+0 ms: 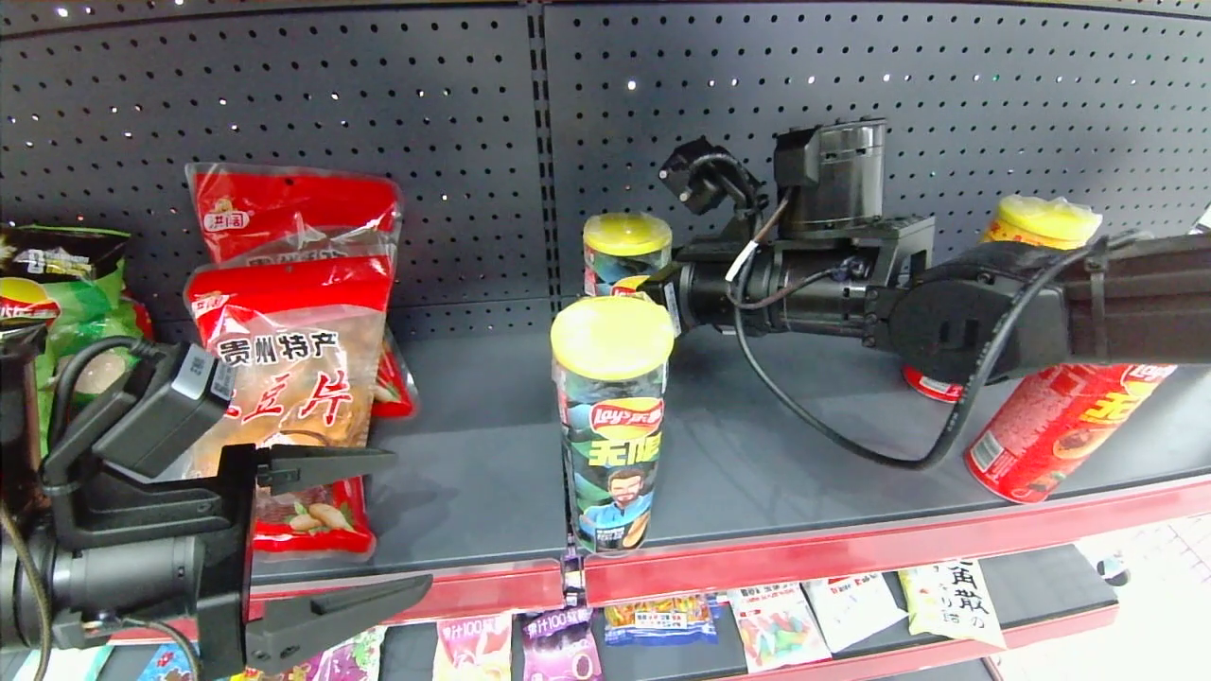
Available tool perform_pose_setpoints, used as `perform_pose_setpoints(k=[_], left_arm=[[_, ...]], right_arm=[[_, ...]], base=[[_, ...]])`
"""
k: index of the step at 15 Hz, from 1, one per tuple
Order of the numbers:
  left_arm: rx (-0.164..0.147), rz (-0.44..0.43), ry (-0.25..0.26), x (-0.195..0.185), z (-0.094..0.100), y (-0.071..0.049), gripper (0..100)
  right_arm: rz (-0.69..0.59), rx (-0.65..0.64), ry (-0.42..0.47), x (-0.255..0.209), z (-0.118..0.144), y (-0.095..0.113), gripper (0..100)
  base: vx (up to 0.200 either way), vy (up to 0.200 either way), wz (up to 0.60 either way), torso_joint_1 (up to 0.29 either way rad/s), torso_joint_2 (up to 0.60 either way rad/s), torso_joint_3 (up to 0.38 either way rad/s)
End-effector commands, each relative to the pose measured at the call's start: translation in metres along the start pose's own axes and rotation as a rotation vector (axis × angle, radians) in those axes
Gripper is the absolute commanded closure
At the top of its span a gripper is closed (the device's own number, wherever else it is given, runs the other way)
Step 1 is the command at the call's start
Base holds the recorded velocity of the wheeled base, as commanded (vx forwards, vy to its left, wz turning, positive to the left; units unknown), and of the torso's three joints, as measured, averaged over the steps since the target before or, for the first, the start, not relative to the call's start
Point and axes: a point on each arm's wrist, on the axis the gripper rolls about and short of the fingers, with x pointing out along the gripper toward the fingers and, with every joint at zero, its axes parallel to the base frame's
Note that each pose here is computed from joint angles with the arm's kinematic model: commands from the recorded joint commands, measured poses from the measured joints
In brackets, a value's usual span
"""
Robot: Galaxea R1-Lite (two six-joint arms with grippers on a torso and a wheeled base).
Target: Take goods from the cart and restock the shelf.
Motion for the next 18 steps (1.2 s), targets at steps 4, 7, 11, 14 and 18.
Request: perform_pose_setpoints(k=[4,7,11,14,18], left_arm=[[-0.008,-0.007,0.017,0.005,-0.002,0.003,0],[-0.015,0.02,0.037,0.009,-0.004,0.006,0],[-0.023,0.031,0.065,0.017,-0.005,0.009,0],[-0.026,0.024,0.119,0.034,-0.008,0.008,0],[-0.026,0.036,0.164,0.058,-0.004,0.017,0]], right_arm=[[-0.07,0.026,0.026,-0.046,-0.003,-0.001,0],[-0.143,0.04,0.07,-0.064,-0.015,-0.004,0],[-0.174,0.05,0.104,-0.107,-0.028,0.008,0],[-0.169,0.052,0.119,-0.139,-0.04,0.022,0],[-0.126,0.026,0.079,-0.198,-0.057,0.054,0]], base=[[0.0,0.0,0.0,0.0,0.0,0.0],[0.0,0.0,0.0,0.0,0.0,0.0],[0.0,0.0,0.0,0.0,0.0,0.0],[0.0,0.0,0.0,0.0,0.0,0.0],[0.0,0.0,0.0,0.0,0.0,0.0]])
